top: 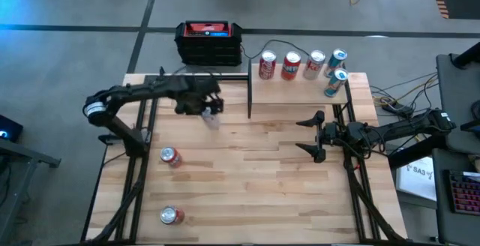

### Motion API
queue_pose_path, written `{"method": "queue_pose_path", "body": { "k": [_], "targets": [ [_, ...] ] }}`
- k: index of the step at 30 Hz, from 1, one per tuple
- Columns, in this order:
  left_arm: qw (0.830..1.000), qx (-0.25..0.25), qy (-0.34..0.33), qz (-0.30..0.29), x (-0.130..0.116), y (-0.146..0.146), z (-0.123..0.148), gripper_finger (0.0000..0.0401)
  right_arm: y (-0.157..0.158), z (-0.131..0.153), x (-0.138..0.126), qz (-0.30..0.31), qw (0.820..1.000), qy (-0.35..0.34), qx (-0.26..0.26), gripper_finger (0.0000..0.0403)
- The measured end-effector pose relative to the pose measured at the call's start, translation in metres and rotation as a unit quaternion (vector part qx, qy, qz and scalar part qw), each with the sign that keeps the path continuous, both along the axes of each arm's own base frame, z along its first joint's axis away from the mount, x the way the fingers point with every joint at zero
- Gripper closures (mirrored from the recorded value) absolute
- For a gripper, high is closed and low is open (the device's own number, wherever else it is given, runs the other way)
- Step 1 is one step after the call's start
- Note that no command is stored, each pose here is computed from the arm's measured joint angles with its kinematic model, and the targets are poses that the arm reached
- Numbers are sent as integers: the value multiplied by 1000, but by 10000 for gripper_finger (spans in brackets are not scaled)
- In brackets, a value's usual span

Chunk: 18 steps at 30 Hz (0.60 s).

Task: Place canned beverage on shelf
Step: Move the silver soda can to the bottom of the shelf

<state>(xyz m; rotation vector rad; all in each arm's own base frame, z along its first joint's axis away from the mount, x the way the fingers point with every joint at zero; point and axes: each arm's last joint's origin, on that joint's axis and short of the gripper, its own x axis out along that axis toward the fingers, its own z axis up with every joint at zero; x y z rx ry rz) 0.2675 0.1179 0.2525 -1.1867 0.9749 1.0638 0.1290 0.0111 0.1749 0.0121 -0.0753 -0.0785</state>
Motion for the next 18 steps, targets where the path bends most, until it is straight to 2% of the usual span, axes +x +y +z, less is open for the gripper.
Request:
{"method": "queue_pose_path", "body": {
  "k": [5, 9, 15, 18],
  "targets": [
    [997, 53, -13, -46, 32, -51, 17, 121, 0, 0, 0, 0, 1000, 0, 0, 19],
    [994, 71, -3, -77, 60, -83, 22, 121, 0, 0, 0, 0, 1000, 0, 0, 19],
    [991, 66, 36, -109, 108, -100, 20, 121, 0, 0, 0, 0, 1000, 0, 0, 19],
    [986, 70, 43, -144, 136, -102, 18, 121, 0, 0, 0, 0, 1000, 0, 0, 19]
  ]
}}
